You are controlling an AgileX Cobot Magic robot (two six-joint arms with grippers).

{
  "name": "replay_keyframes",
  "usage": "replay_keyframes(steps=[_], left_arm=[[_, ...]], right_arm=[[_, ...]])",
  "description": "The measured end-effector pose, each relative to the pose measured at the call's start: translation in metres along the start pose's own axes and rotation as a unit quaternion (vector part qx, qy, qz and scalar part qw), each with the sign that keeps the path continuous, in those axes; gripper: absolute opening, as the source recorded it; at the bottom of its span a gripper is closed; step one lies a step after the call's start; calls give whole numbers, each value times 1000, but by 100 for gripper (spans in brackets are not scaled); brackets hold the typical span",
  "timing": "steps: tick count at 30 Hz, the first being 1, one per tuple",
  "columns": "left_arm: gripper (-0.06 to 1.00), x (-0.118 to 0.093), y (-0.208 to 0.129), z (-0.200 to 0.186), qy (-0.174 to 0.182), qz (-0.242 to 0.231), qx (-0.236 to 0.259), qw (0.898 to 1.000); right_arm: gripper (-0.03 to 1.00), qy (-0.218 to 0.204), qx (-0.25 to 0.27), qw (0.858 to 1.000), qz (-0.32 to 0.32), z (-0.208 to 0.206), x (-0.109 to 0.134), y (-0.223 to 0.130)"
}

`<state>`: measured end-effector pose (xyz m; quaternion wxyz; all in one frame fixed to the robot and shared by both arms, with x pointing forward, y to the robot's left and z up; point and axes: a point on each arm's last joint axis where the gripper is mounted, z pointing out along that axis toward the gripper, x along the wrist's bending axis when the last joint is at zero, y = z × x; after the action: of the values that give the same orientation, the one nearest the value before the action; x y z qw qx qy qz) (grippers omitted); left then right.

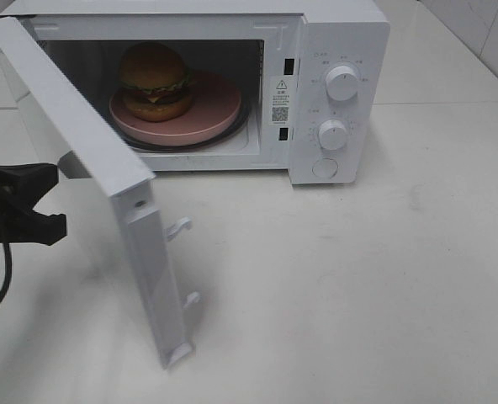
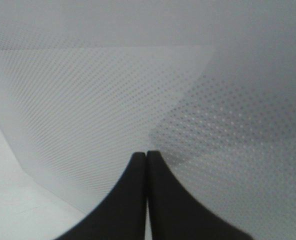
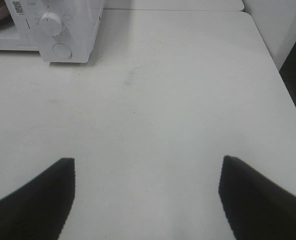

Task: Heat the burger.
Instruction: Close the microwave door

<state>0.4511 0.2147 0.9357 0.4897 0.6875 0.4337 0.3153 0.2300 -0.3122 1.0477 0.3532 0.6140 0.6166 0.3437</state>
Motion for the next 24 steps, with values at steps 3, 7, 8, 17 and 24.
replay_keyframes(steps=[3, 7, 8, 17, 24], left_arm=[[0, -9, 4, 11, -15, 5, -6, 1000], [0, -16, 7, 21, -23, 6, -11, 1000], [0, -20, 10, 28, -26, 6, -14, 1000], [0, -32, 31, 61, -8, -30, -44, 999], [0, -46, 42, 89, -7, -43, -61, 997]], right_arm=[[76, 0, 0, 1000, 0, 0, 0, 0], [76, 0, 0, 1000, 0, 0, 0, 0], [76, 0, 0, 1000, 0, 0, 0, 0], [76, 0, 0, 1000, 0, 0, 0, 0], [76, 0, 0, 1000, 0, 0, 0, 0]])
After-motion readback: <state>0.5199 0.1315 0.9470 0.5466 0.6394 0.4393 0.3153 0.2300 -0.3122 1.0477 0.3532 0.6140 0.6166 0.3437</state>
